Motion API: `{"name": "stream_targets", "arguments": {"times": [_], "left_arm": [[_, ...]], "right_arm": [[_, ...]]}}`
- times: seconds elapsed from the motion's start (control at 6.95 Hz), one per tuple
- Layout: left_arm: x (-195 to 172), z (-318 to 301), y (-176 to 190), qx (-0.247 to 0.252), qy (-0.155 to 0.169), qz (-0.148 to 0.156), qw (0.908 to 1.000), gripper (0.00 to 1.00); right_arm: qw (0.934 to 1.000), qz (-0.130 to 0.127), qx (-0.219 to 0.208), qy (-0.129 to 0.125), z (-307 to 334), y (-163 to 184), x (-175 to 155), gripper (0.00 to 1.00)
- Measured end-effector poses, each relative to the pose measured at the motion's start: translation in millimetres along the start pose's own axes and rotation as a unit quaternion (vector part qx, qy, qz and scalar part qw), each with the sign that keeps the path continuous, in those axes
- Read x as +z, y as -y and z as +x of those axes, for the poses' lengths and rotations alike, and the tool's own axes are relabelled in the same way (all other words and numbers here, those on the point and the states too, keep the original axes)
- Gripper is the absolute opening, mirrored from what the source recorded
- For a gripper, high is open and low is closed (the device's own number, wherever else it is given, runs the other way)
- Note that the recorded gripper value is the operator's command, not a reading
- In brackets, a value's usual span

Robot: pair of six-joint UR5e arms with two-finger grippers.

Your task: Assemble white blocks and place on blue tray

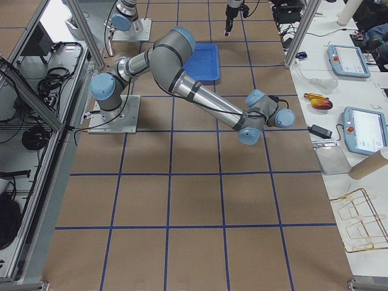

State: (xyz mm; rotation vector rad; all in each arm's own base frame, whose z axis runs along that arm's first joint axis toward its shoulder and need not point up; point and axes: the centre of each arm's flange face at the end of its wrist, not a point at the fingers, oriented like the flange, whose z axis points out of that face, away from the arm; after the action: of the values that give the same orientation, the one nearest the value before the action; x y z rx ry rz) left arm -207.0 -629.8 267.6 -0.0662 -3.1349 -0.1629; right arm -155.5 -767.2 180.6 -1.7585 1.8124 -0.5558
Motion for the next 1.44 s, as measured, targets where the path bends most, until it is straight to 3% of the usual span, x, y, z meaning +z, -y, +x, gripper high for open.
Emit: {"name": "stream_targets", "arguments": {"times": [0.29, 0.43, 0.58, 1.01, 1.15, 1.29, 1.44], "left_arm": [[7.1, 64.1, -54.0, -0.030, 0.005, 0.003, 0.9995, 0.09], [19.6, 88.2, -72.7, -0.049, 0.000, 0.010, 0.9987, 0.09], [37.9, 103.4, -88.4, -0.064, -0.011, 0.017, 0.9978, 0.09], [85.2, 130.5, -128.3, -0.063, -0.015, 0.014, 0.9978, 0.09], [89.9, 136.3, -135.1, -0.060, -0.012, 0.011, 0.9981, 0.19], [92.8, 138.3, -138.8, -0.058, -0.011, 0.007, 0.9982, 0.45], [97.7, 138.3, -142.4, -0.059, -0.009, 0.001, 0.9982, 0.64]], "right_arm": [[0.9999, 0.010, 0.010, 0.005, -2.2, -5.7, 12.5, 1.00], [0.9999, 0.012, 0.011, 0.005, -3.0, -7.0, 15.6, 0.91], [0.9999, 0.013, 0.008, 0.002, -2.3, -7.8, 16.9, 0.88], [0.9999, 0.007, -0.002, -0.013, 4.7, -15.1, 21.9, 0.88], [0.9999, 0.005, -0.003, -0.015, 5.7, -15.6, 22.3, 0.85], [0.9999, 0.005, -0.002, -0.016, 6.2, -15.3, 23.1, 0.68], [0.9999, 0.005, -0.002, -0.015, 6.7, -15.3, 25.0, 0.51]]}}
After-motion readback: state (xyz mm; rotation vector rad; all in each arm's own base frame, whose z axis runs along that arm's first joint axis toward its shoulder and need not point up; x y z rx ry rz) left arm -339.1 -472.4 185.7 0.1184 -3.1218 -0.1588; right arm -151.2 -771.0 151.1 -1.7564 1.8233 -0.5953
